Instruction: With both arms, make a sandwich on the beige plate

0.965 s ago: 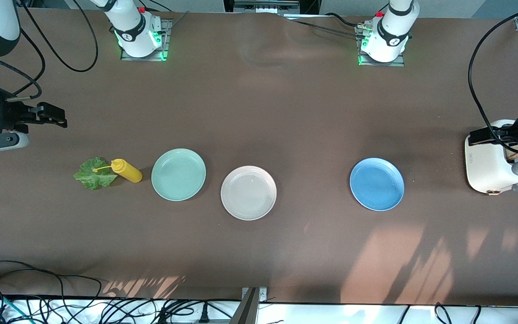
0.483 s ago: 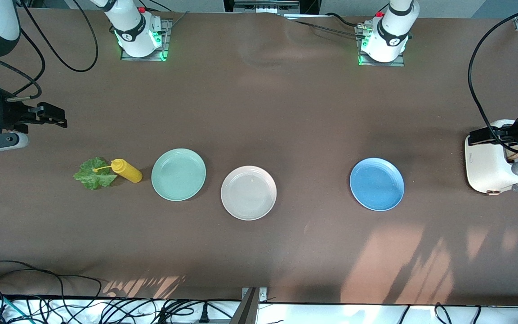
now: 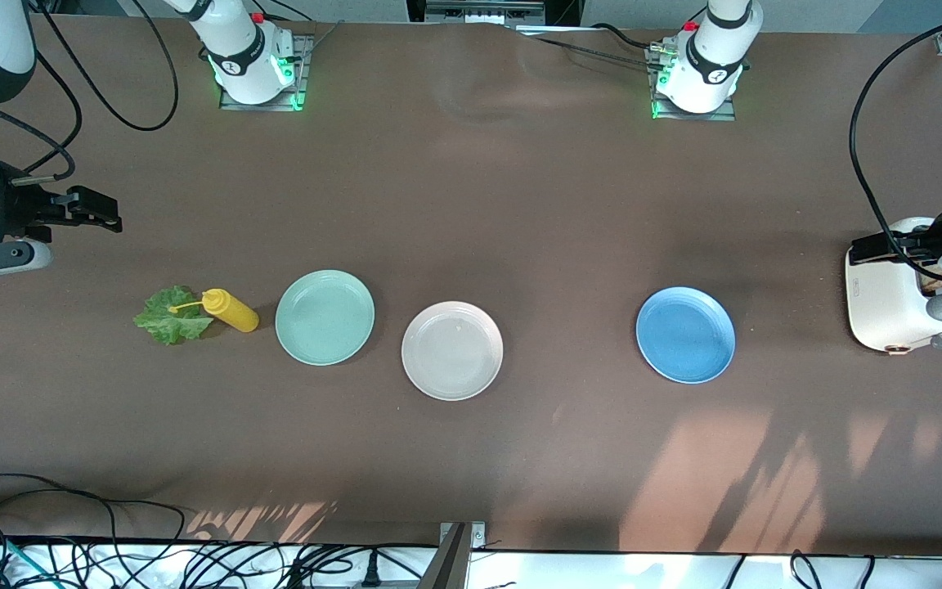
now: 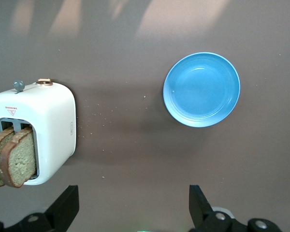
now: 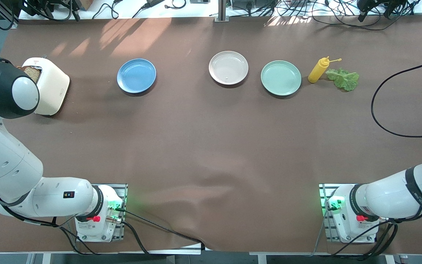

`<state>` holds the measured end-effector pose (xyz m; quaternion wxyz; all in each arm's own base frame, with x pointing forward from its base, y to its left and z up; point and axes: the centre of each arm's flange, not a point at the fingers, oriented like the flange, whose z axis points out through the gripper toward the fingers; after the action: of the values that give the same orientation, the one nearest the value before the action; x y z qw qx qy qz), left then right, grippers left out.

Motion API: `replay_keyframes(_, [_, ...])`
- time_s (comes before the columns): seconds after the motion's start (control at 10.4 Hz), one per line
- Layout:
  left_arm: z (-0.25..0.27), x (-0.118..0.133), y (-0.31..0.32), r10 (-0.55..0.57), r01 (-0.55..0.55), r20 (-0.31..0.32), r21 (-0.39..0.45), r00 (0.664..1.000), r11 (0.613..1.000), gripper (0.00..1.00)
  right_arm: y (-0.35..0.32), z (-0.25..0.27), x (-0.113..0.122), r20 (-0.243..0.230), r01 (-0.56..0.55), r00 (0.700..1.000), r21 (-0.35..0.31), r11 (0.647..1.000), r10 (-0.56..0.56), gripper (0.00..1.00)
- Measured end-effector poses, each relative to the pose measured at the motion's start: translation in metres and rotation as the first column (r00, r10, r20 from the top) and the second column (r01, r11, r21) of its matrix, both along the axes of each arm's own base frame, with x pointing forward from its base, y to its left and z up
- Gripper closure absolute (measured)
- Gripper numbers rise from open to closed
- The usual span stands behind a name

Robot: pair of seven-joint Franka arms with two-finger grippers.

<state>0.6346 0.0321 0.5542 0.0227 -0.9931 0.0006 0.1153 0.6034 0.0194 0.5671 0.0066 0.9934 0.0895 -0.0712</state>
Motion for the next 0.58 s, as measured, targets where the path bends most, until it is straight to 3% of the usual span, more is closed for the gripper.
replay_keyframes(0.58, [-0.004, -0.005, 0.052, 0.063, -0.063, -0.01, -0.001, 0.998, 0.998, 0.0, -0.004, -0.002, 0.001, -0.001, 0.007, 1.0, 0.003, 1.0, -0.007, 0.0])
